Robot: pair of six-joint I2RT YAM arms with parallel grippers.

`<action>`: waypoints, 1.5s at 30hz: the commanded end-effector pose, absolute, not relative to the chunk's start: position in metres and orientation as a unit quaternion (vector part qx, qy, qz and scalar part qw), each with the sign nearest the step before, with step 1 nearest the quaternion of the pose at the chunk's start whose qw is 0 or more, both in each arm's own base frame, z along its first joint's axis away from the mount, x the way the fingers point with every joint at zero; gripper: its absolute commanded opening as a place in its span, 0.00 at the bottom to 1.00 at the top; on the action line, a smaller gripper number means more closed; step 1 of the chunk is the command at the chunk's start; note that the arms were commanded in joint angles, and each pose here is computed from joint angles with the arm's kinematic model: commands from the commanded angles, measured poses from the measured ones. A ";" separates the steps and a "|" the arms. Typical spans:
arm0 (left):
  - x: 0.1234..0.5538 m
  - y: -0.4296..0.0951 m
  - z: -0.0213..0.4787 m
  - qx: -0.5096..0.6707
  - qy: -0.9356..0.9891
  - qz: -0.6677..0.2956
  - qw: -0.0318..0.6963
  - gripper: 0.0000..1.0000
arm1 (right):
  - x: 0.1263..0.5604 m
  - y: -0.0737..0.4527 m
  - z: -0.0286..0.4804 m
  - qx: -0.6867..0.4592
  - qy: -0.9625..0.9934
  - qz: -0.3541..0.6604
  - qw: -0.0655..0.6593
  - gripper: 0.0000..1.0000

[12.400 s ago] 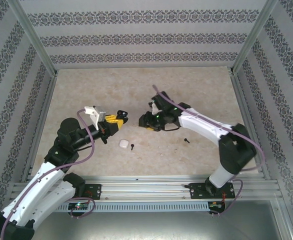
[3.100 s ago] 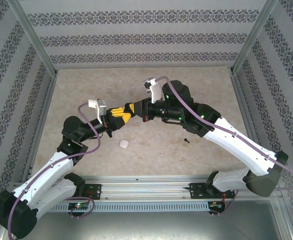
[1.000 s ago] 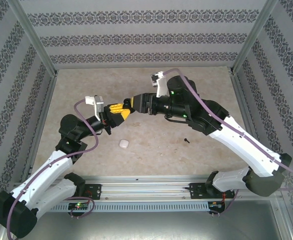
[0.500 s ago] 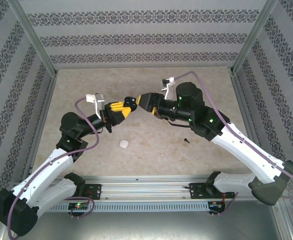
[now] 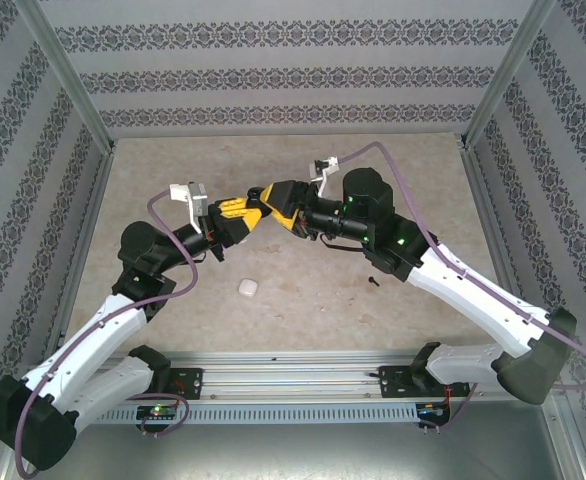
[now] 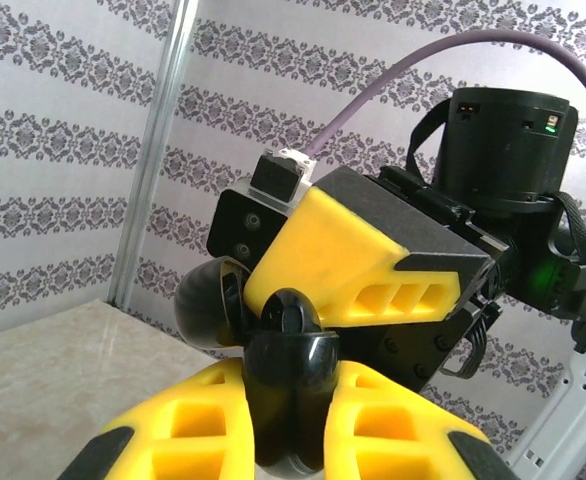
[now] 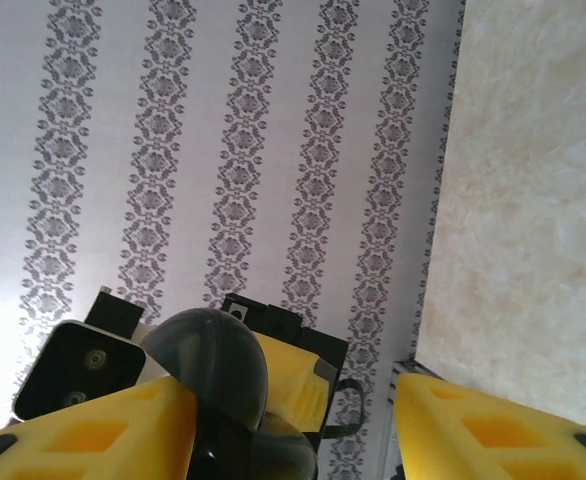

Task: Insert the wireless bluetooth earbuds into the charging case

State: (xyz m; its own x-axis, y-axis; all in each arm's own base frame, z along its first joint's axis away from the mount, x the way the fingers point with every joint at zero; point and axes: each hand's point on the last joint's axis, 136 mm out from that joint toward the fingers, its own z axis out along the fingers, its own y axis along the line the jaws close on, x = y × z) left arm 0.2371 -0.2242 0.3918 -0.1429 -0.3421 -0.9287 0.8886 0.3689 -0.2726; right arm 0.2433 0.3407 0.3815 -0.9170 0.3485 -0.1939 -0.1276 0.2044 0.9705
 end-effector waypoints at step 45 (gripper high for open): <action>0.229 -0.241 0.388 0.291 0.591 -0.531 0.533 0.20 | 0.242 0.343 0.386 -0.015 0.775 0.598 0.204 0.14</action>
State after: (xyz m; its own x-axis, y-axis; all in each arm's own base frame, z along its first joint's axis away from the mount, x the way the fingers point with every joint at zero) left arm 0.2410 -0.2358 0.3723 -0.2748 -0.2347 -0.9324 0.8789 0.3319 -0.3425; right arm 0.2516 0.3358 0.3750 -0.9115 0.2895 -0.2921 -0.2013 0.3053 0.9307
